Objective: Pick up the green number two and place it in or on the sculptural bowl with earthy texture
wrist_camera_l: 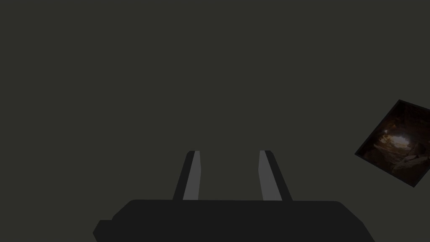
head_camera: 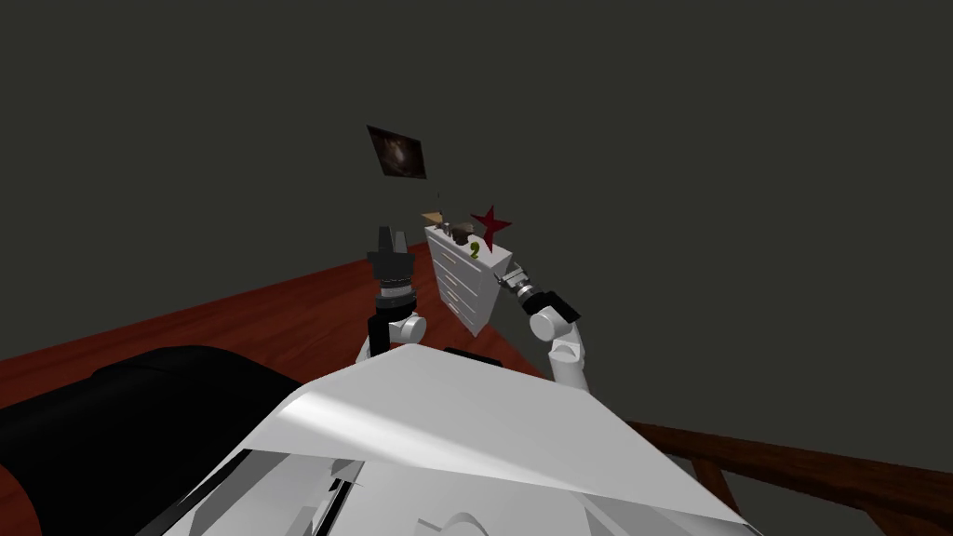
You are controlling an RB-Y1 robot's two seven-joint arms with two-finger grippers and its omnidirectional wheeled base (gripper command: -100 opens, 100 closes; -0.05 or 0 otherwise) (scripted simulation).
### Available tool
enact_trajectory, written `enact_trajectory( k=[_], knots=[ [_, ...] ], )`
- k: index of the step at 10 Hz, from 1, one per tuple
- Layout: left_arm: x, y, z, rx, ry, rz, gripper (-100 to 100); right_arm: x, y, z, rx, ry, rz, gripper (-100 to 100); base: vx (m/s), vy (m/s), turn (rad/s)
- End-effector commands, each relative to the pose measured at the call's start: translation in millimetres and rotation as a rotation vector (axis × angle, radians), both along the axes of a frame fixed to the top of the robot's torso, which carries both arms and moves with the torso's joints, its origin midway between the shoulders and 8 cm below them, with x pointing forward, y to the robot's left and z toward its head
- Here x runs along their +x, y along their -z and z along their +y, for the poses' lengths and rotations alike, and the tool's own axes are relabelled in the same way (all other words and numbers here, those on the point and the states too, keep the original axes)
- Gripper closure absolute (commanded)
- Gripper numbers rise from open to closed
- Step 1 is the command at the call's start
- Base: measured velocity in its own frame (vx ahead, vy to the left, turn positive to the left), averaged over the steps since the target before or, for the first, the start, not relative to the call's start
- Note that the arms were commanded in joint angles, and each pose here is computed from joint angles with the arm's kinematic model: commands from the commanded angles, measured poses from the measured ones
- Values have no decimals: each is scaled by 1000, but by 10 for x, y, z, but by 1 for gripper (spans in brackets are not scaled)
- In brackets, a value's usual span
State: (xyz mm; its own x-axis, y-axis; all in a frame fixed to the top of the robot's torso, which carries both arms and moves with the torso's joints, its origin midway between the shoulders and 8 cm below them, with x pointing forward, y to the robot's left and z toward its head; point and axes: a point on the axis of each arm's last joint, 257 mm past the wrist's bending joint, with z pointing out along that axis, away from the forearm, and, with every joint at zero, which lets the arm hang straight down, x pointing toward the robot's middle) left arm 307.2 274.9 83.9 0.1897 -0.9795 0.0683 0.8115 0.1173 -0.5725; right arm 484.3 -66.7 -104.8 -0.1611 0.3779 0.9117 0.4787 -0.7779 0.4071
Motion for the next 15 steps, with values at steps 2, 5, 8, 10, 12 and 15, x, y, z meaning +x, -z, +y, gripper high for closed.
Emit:
enact_trajectory(
  k=[2, 5, 8, 10, 12, 15],
  knots=[
    [0, 0, 0, 0, 0, 0, 0, -79, 65, 301, 51, -90, 85, -100, 136, -36, 95],
    [0, 0, 0, 0, 0, 0, 0, -155, 87, 544, 87, -158, 146, -100, 114, -38, 50],
    [0, 0, 0, 0, 0, 0, 0, -283, 80, 894, 148, -248, 223, -100, 153, -47, 82],
    [0, 0, 0, 0, 0, 0, 0, -374, 36, 1123, 197, -301, 264, -100, 136, -39, 69],
    [0, 0, 0, 0, 0, 0, 0, -457, -54, 1335, 251, -345, 292, -100, 99, -45, 35],
    [0, 0, 0, 0, 0, 0, 0, -502, -132, 1445, 286, -364, 298, -100, 44, -21, 16]
  ],
)
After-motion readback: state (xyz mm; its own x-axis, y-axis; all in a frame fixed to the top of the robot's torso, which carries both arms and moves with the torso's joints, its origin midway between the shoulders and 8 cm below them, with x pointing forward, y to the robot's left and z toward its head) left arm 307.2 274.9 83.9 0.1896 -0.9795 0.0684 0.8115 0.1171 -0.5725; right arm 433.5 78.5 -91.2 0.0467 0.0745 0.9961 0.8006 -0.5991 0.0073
